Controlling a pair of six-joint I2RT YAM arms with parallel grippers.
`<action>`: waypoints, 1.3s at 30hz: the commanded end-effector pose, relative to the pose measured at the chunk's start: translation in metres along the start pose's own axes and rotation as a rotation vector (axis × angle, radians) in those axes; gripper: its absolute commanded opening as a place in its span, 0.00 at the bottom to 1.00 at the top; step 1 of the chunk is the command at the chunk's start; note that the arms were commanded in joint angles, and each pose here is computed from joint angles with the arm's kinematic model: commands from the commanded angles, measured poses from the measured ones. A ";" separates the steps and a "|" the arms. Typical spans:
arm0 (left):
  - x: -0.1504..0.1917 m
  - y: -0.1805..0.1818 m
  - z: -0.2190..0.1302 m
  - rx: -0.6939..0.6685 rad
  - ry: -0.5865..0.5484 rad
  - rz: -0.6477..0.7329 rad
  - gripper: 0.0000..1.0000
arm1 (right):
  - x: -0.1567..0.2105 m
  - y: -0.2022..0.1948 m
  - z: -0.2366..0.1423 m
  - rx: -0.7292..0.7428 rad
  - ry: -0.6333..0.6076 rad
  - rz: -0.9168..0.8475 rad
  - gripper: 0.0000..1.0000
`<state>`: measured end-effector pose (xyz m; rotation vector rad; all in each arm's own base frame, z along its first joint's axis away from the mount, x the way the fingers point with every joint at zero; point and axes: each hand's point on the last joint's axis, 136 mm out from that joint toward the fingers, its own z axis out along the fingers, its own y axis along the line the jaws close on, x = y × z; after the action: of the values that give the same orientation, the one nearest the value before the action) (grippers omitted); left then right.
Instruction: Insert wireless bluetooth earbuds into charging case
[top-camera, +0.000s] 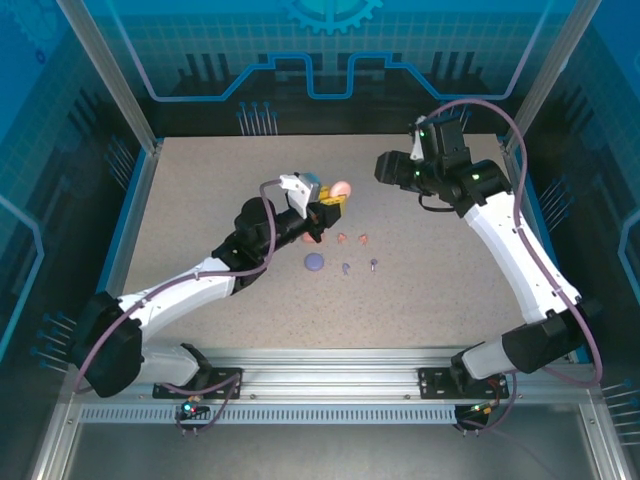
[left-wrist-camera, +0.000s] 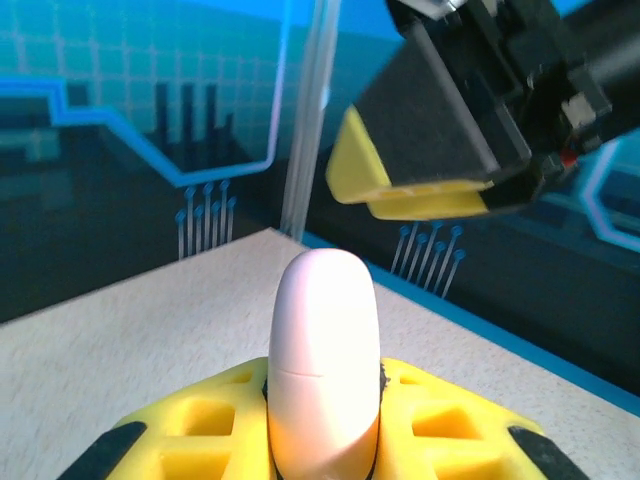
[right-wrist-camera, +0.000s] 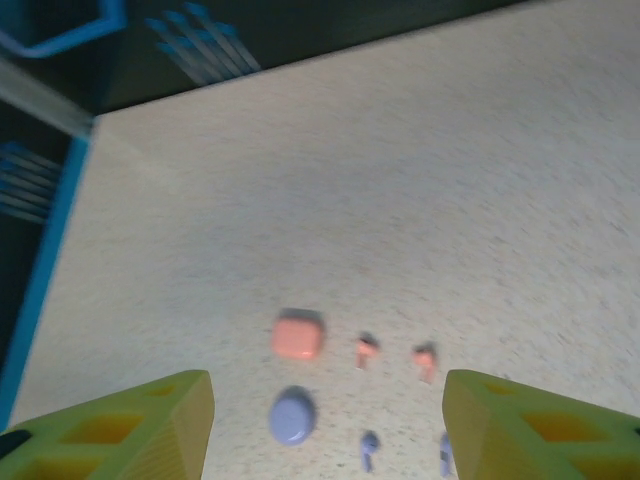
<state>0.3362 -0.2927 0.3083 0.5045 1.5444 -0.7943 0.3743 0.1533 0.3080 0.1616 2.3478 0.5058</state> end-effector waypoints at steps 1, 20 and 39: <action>0.054 0.057 -0.003 -0.219 0.120 -0.168 0.00 | 0.014 -0.019 0.025 0.029 0.028 0.065 0.63; 0.198 0.257 -0.040 -0.585 0.382 -0.954 0.00 | 0.118 -0.034 0.092 0.028 0.280 0.058 0.63; 0.214 0.284 -0.087 -0.754 0.446 -1.116 0.50 | 0.172 0.033 0.135 0.201 0.382 0.028 0.65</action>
<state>0.4583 -0.0741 0.0311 -0.8359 2.3857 -0.8022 0.3403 0.2667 0.1273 0.1014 2.7498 0.4364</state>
